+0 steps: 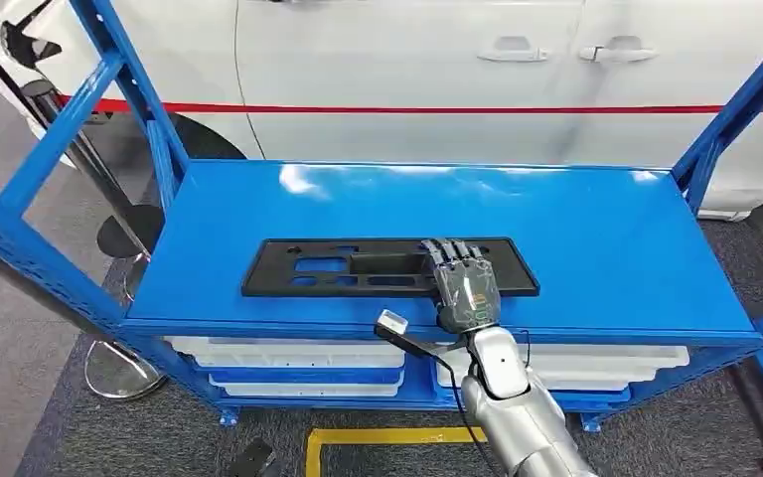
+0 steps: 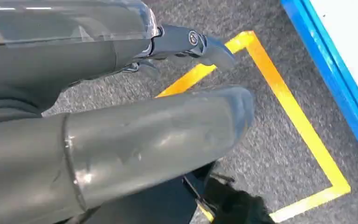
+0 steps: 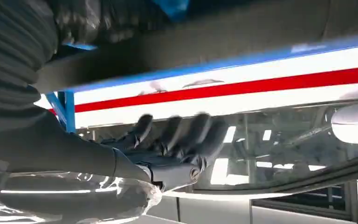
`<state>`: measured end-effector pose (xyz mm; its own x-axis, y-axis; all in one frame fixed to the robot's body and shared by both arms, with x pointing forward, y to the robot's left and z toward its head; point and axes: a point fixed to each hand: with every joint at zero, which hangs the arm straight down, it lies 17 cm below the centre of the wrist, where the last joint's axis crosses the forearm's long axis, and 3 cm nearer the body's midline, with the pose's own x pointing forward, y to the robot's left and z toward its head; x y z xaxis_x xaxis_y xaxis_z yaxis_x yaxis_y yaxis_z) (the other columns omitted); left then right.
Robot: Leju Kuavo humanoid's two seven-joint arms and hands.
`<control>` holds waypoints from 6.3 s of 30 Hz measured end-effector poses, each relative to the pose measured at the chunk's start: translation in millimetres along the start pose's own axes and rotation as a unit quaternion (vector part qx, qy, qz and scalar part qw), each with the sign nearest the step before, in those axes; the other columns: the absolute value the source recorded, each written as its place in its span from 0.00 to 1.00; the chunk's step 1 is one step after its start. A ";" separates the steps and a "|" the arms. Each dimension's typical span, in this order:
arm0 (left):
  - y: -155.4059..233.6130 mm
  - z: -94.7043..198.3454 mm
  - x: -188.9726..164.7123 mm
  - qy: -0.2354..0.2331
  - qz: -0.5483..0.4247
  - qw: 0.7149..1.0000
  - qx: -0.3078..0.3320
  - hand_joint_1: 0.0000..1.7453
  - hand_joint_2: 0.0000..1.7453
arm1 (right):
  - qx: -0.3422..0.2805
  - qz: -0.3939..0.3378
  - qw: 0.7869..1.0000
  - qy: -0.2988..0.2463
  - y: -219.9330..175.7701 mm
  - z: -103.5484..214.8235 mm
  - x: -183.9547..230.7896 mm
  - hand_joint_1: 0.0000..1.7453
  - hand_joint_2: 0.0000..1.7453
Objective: Take the parts from the cabinet and place them on the table.
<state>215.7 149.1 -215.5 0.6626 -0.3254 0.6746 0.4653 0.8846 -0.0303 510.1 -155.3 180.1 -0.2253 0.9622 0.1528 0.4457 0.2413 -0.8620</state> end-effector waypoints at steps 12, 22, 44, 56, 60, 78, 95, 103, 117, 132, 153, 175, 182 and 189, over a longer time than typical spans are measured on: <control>5.3 -1.3 5.2 -0.010 0.009 1.000 0.012 0.00 0.00 | -0.018 -0.001 1.000 -0.001 -13.3 -2.5 -3.8 1.00 1.00; 8.0 -1.7 6.6 -0.012 0.009 1.000 0.019 0.00 0.00 | -0.023 -0.004 1.000 0.002 -17.0 -2.8 -5.6 1.00 1.00; 25.3 -1.1 20.6 -0.059 0.024 0.995 0.072 0.00 1.00 | -0.316 -0.078 0.937 -0.129 -233.0 8.4 47.8 1.00 1.00; 19.5 4.7 7.2 -0.055 0.047 0.994 0.082 0.00 0.00 | -0.389 -0.066 0.908 -0.139 -291.1 28.5 43.1 1.00 1.00; 24.6 3.9 4.6 -0.048 0.017 0.993 0.102 0.00 0.00 | -0.398 -0.066 0.904 -0.143 -298.8 29.7 45.8 1.00 1.00; 20.3 3.4 3.2 -0.041 0.036 0.992 0.116 0.00 0.00 | -0.405 -0.065 0.898 -0.162 -306.6 29.7 63.1 1.00 1.00; 24.4 6.6 -14.4 -0.007 0.060 0.988 0.140 0.00 0.00 | -0.418 -0.130 0.879 -0.187 -316.6 41.7 86.4 1.00 1.00; 18.0 8.2 -22.9 0.008 0.073 0.988 0.138 0.00 0.00 | -0.384 -0.204 0.875 -0.214 -294.0 52.0 117.9 1.00 1.00; 9.0 6.1 -21.3 0.013 0.062 0.991 0.121 0.00 0.00 | -0.290 -0.251 0.885 -0.263 -240.2 71.0 178.4 1.00 1.00; -2.0 3.2 -14.7 0.009 0.058 0.993 0.107 0.00 0.00 | -0.275 -0.241 0.888 -0.280 -230.1 80.3 181.7 1.00 1.00; -7.7 -1.3 -5.1 0.006 0.045 0.995 0.086 0.00 0.00 | -0.299 -0.184 0.903 -0.247 -240.7 43.3 157.8 1.00 1.00; -7.3 -2.8 -2.7 0.008 0.043 0.996 0.084 0.00 0.00 | -0.302 -0.181 0.909 -0.225 -241.7 27.3 149.9 1.00 1.00; -6.2 -4.9 2.9 0.004 0.039 0.996 0.081 0.00 0.00 | -0.307 -0.178 0.907 -0.228 -245.5 24.5 150.9 1.00 1.00; -6.1 -5.6 4.3 0.004 0.036 0.996 0.080 0.00 0.00 | -0.308 -0.177 0.906 -0.229 -246.6 23.4 151.1 1.00 1.00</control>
<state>219.0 140.5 -216.5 0.6964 -0.2613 0.6684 0.3177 0.9474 0.0394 345.8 -72.4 404.5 -0.7215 0.6919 0.0291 0.6429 0.6849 -0.3429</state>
